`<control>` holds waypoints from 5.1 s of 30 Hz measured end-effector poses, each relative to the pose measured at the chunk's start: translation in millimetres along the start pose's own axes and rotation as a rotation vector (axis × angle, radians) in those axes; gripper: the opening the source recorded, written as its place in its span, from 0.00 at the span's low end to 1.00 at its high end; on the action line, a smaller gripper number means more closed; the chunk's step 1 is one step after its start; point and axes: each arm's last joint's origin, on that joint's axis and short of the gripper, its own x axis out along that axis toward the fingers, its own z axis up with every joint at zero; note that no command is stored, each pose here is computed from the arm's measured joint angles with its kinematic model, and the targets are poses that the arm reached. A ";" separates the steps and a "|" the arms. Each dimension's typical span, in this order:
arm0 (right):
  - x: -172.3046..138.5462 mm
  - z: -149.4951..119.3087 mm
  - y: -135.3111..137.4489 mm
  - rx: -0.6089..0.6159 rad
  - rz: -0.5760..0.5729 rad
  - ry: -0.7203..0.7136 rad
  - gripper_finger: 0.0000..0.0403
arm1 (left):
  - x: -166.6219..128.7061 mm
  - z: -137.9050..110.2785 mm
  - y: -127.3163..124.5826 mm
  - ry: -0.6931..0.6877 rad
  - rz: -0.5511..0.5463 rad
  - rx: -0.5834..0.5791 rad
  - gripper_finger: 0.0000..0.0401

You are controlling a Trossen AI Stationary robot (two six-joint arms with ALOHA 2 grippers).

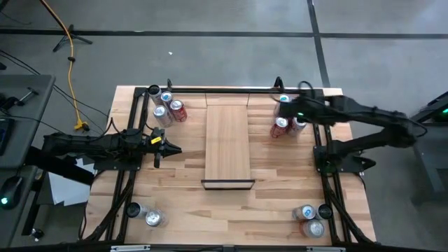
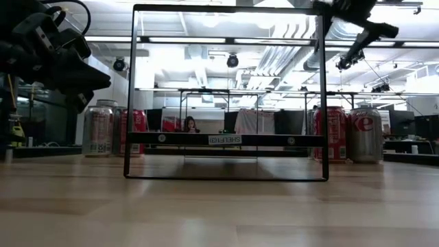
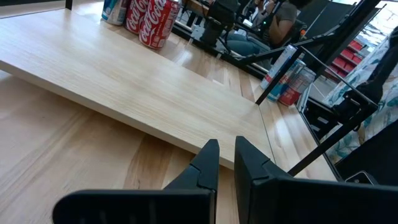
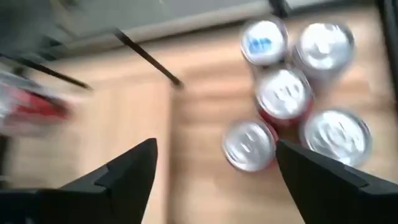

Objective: Place canned beverage on shelf
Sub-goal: Put the bottom right red soda can on the shelf

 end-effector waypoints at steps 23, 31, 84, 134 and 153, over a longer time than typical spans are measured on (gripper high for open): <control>113.9 7.0 23.9 -0.264 -0.390 0.324 0.79 | 0.0 -0.1 0.0 0.000 0.000 0.000 0.00; 116.3 10.1 24.2 -0.266 -0.336 0.391 0.79 | 0.0 0.0 0.0 0.000 0.000 0.000 0.00; 159.5 6.1 18.0 -0.134 -0.323 0.313 0.70 | 0.0 0.0 0.0 0.000 0.000 0.000 0.00; 183.2 44.3 189.3 -1.350 0.152 0.424 0.69 | 0.0 0.0 0.0 0.000 0.000 0.000 0.00; 150.8 68.5 191.6 -1.316 0.161 0.408 0.89 | 0.0 -0.1 0.0 0.000 0.000 0.000 0.00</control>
